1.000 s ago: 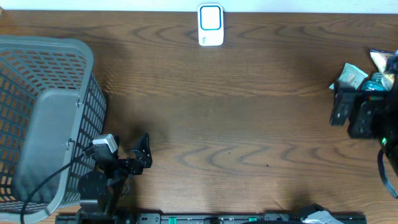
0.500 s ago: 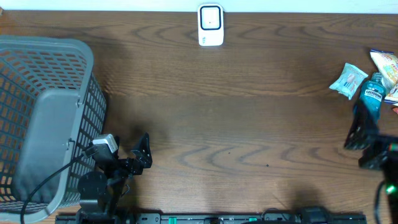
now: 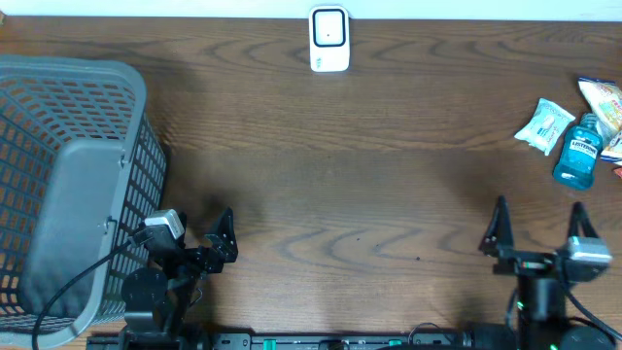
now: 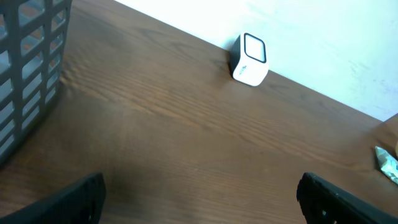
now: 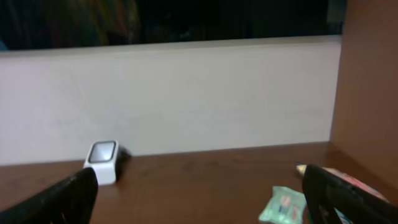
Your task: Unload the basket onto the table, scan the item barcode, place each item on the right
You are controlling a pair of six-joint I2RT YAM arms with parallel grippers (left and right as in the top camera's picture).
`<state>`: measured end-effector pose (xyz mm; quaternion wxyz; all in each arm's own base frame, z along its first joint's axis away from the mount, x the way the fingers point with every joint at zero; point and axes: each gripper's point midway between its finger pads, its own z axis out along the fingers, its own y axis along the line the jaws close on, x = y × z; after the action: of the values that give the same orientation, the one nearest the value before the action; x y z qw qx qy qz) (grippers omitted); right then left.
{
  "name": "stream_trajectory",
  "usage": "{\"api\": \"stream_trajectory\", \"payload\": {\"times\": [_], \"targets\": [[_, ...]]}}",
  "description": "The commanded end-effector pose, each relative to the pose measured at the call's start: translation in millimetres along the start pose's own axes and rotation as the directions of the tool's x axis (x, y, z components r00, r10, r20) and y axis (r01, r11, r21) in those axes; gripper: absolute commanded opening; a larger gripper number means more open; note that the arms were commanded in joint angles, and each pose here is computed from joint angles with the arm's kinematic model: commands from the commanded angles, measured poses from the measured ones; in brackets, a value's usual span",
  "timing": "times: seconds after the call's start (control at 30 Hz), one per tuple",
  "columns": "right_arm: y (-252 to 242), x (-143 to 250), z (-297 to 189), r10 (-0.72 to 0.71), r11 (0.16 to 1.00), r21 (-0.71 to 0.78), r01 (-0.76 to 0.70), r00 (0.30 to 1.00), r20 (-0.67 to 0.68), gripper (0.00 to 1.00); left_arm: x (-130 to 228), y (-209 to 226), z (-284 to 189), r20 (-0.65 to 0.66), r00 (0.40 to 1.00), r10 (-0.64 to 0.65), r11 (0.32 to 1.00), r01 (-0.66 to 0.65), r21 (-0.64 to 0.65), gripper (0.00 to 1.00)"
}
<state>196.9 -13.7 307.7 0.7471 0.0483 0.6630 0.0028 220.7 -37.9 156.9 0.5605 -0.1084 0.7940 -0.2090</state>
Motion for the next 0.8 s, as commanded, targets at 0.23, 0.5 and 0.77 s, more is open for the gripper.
{"api": "stream_trajectory", "payload": {"times": [0.23,0.5,0.77], "targets": [[-10,95,29,0.146,0.989,0.017,-0.145,0.987,-0.07,0.99,1,-3,0,-0.005,1.0,-0.011,1.0,0.011,0.016,0.98],[-20,156,31,0.203,0.978,0.077,-0.192,0.962,-0.181,0.99,0,-3,0,-0.004,1.0,-0.01,1.0,0.01,0.016,0.98],[-23,154,31,0.128,0.99,0.084,-0.115,0.976,-0.177,0.99,1,-3,0,-0.005,1.0,-0.01,1.0,0.01,0.016,0.98]]}}
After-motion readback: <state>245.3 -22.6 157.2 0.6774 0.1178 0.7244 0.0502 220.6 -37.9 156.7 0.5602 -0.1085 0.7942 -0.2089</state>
